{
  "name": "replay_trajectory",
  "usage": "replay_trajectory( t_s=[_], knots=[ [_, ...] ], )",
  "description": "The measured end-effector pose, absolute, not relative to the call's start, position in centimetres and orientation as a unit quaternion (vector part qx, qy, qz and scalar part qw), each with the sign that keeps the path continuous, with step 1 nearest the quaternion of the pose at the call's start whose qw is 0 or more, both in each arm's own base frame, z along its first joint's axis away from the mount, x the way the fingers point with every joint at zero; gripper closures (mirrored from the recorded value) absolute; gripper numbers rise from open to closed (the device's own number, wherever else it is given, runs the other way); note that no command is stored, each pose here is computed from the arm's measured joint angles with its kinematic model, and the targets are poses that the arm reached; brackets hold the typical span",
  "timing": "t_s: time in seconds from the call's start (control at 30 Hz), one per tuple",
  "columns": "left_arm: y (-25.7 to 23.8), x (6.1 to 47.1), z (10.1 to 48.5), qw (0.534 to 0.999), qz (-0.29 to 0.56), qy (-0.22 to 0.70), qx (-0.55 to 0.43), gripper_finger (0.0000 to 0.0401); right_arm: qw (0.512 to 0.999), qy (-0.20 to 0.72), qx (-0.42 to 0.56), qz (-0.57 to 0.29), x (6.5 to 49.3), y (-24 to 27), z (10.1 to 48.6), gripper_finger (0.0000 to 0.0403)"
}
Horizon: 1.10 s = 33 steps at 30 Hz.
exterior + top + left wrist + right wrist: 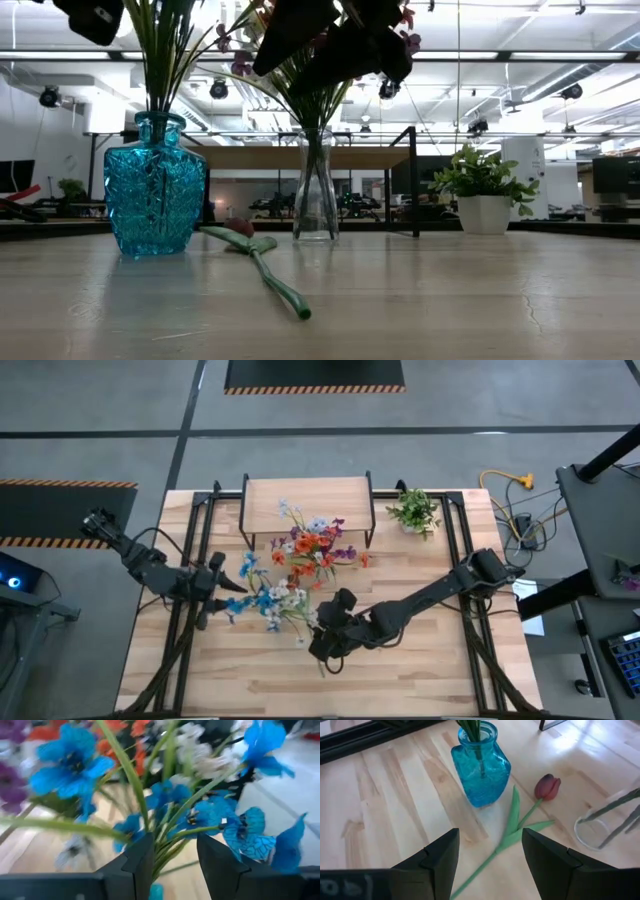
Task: Pick and place flowers into a vace then onto a shelf
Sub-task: Put the red flower into the transparent vase
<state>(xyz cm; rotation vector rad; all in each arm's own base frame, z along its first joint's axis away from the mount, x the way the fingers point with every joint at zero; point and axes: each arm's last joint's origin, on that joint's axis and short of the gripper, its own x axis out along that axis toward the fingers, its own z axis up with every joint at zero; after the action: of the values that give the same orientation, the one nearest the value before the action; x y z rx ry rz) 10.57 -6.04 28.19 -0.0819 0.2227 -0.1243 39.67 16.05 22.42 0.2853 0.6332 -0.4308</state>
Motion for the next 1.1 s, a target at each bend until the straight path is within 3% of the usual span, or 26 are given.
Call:
replay_trajectory(
  t_s=[0.23,0.6,0.83,0.97,1.1],
  knots=[
    [-6.4,10.8,26.3,0.993,-0.108,0.053,-0.019,0.0267,0.922,0.311,0.117,-0.2,39.5,16.1,22.7,0.0195],
    [-5.7,9.8,23.5,0.993,-0.111,-0.001,-0.039,0.0267,0.925,0.313,0.101,-0.193,39.5,16.1,22.9,0.0198],
    [-5.5,9.7,21.4,0.993,-0.096,-0.063,-0.01,0.0267,0.926,0.315,0.09,-0.189,39.5,16.1,22.9,0.0206],
    [-4.4,9.6,20.4,0.997,-0.021,-0.078,0.002,0.0267,0.926,0.315,0.09,-0.189,39.5,16.1,22.9,0.0211],
    [-3.4,9.4,20.0,0.995,-0.004,-0.101,0.009,0.0267,0.926,0.314,0.09,-0.189,39.5,16.1,22.9,0.0213]
  ],
)
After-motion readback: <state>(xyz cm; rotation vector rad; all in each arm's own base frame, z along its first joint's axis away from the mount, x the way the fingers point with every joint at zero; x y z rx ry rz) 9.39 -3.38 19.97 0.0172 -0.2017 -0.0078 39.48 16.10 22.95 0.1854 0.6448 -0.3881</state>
